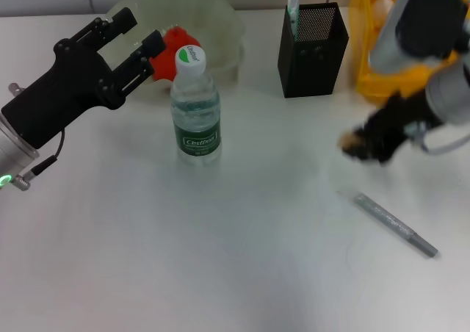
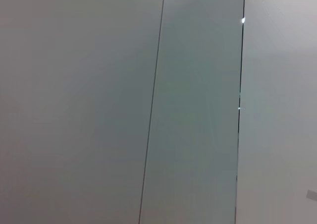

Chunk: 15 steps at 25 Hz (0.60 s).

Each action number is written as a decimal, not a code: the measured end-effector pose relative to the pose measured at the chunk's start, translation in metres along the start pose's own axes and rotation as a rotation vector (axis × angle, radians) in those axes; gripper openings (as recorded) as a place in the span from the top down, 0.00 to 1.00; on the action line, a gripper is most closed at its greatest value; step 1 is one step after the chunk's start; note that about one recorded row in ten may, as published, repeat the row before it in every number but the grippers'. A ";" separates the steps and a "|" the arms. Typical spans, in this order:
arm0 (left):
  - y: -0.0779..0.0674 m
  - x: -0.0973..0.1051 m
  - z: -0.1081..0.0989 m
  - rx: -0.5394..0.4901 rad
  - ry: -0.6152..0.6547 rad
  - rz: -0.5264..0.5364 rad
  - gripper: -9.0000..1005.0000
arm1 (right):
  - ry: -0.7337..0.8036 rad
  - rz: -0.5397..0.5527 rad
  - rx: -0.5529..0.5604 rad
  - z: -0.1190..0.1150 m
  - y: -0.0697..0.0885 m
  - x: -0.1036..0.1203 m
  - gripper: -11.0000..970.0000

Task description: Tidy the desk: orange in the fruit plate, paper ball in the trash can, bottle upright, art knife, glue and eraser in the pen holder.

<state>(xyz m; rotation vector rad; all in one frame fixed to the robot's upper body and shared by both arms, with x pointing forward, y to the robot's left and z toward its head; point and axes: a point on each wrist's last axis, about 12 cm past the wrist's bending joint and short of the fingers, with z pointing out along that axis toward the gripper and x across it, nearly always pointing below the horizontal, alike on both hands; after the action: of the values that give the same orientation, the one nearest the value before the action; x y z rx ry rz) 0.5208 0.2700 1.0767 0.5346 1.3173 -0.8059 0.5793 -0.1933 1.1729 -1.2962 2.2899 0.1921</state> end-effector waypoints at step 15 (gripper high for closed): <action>-0.001 -0.001 -0.003 -0.005 -0.017 0.007 0.41 | -0.347 0.257 0.244 -0.001 -0.060 -0.064 0.72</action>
<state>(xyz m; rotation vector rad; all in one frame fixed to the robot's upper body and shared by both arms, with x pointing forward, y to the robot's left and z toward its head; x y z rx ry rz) 0.5179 0.2716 1.0769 0.5278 1.3011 -0.7998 0.6567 -0.1766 1.2119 -0.7776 2.0946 0.1996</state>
